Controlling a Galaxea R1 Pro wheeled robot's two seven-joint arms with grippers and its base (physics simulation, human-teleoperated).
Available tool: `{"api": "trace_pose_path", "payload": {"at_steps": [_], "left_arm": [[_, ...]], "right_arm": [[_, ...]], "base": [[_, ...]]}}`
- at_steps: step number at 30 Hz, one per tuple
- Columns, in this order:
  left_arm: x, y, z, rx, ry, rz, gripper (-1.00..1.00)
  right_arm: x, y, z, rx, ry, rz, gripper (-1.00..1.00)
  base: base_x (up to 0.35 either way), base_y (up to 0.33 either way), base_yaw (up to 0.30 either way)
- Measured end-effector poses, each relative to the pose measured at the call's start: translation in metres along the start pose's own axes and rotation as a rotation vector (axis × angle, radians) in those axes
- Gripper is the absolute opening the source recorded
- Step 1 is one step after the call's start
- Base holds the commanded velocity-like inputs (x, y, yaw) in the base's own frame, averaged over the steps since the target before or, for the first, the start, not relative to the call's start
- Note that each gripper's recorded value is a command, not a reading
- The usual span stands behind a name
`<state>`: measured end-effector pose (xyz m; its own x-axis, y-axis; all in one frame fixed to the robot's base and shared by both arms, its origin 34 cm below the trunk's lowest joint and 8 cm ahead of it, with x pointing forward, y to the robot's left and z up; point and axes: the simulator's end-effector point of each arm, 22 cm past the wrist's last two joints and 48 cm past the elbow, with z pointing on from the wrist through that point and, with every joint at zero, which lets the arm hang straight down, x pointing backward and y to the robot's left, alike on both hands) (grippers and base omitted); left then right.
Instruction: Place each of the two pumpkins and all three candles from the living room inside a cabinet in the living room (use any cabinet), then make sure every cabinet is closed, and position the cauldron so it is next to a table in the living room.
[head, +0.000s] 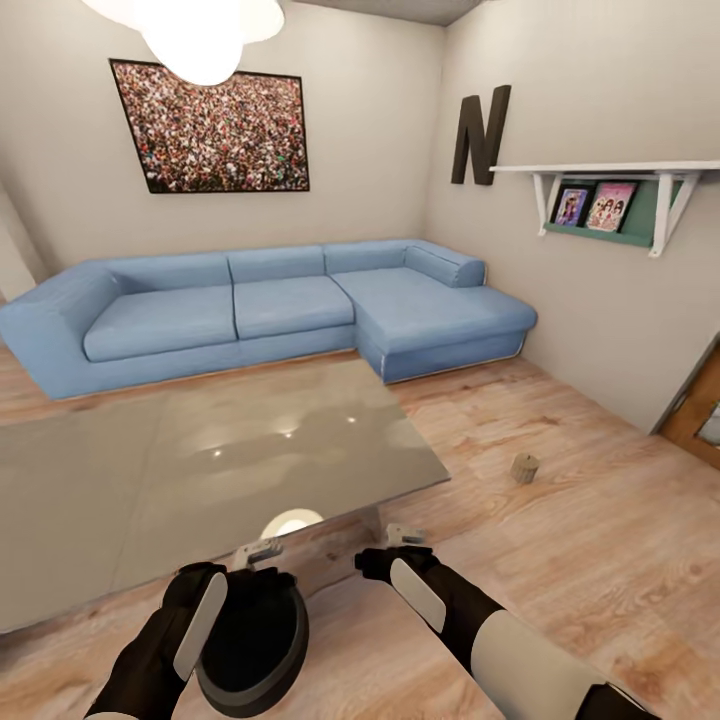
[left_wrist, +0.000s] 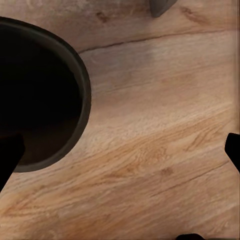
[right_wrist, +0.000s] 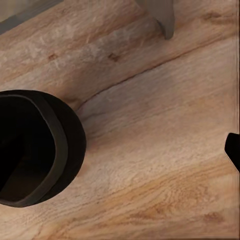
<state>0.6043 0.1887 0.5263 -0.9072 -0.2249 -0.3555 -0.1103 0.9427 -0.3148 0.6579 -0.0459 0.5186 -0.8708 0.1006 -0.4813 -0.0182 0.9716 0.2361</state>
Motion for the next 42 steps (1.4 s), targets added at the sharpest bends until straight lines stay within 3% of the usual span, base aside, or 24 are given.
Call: {"api": "trace_pose_path", "payload": {"at_steps": [23,27,30,33,37,42], "left_arm": [[-0.008,-0.005,-0.011,0.002,-0.013,0.004,1.0],[-0.007,0.0,-0.011,-0.017,-0.009,0.003,1.0],[-0.006,0.004,-0.012,-0.04,-0.007,0.004,1.0],[-0.005,0.006,-0.012,-0.055,-0.007,0.008,1.0],[-0.003,0.005,-0.011,-0.06,0.0,0.011,1.0],[0.0,0.006,-0.011,-0.068,0.006,0.019,1.0]], "right_arm": [[-0.011,-0.002,-0.011,0.007,-0.013,-0.003,1.0],[-0.017,-0.042,-0.012,0.055,-0.02,0.014,1.0],[-0.012,-0.068,-0.012,0.075,-0.009,0.066,1.0],[0.025,-0.106,-0.01,0.116,0.036,0.113,1.0],[0.059,-0.147,-0.011,0.173,0.031,0.151,1.0],[0.094,-0.168,-0.014,0.207,0.026,0.177,1.0]], "base": [[0.0,0.0,-0.275],[0.0,0.0,-0.233],[0.0,0.0,-0.222],[0.0,0.0,-0.22],[0.0,0.0,-0.219],[0.0,0.0,-0.219]]}}
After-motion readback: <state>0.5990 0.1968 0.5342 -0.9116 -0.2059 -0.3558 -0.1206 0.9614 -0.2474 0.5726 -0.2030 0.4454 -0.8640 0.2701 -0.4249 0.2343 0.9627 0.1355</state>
